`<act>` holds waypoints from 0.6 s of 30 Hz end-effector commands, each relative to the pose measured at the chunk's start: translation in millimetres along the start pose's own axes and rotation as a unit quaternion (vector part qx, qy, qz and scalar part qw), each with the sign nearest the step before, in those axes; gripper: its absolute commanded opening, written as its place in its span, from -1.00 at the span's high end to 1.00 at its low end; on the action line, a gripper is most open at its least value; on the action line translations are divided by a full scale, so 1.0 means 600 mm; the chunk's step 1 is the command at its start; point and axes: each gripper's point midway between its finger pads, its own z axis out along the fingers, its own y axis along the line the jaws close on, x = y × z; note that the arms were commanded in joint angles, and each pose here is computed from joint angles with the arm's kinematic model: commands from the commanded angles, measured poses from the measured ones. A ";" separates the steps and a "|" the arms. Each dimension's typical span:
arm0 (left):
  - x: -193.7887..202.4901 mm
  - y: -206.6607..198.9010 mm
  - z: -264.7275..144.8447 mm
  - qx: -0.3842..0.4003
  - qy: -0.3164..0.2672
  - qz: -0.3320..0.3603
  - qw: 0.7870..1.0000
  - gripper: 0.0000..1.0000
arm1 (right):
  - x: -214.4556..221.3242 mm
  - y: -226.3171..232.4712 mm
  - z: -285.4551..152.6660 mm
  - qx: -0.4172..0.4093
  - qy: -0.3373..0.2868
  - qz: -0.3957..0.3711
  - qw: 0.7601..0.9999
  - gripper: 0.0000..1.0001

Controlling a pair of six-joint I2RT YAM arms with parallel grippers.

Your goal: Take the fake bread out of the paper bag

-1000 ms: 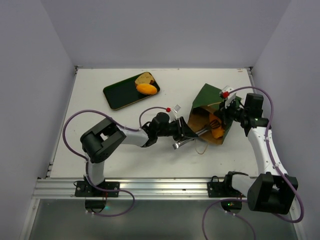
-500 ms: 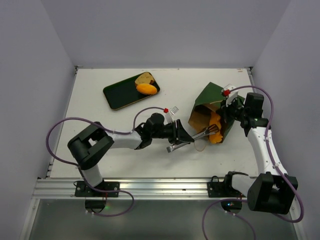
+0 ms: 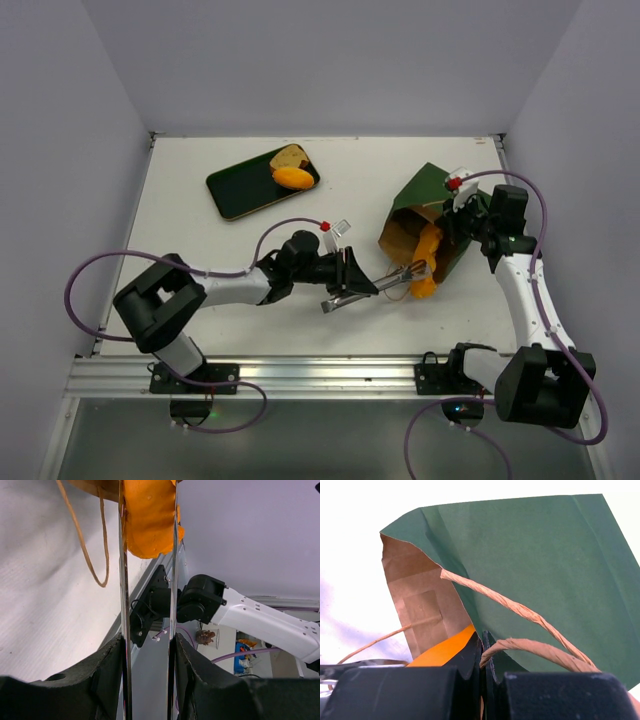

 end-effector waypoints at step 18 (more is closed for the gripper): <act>0.028 -0.041 -0.064 0.031 0.004 0.052 0.998 1.00 | -0.013 -0.028 -0.002 0.038 -0.014 0.003 0.999 1.00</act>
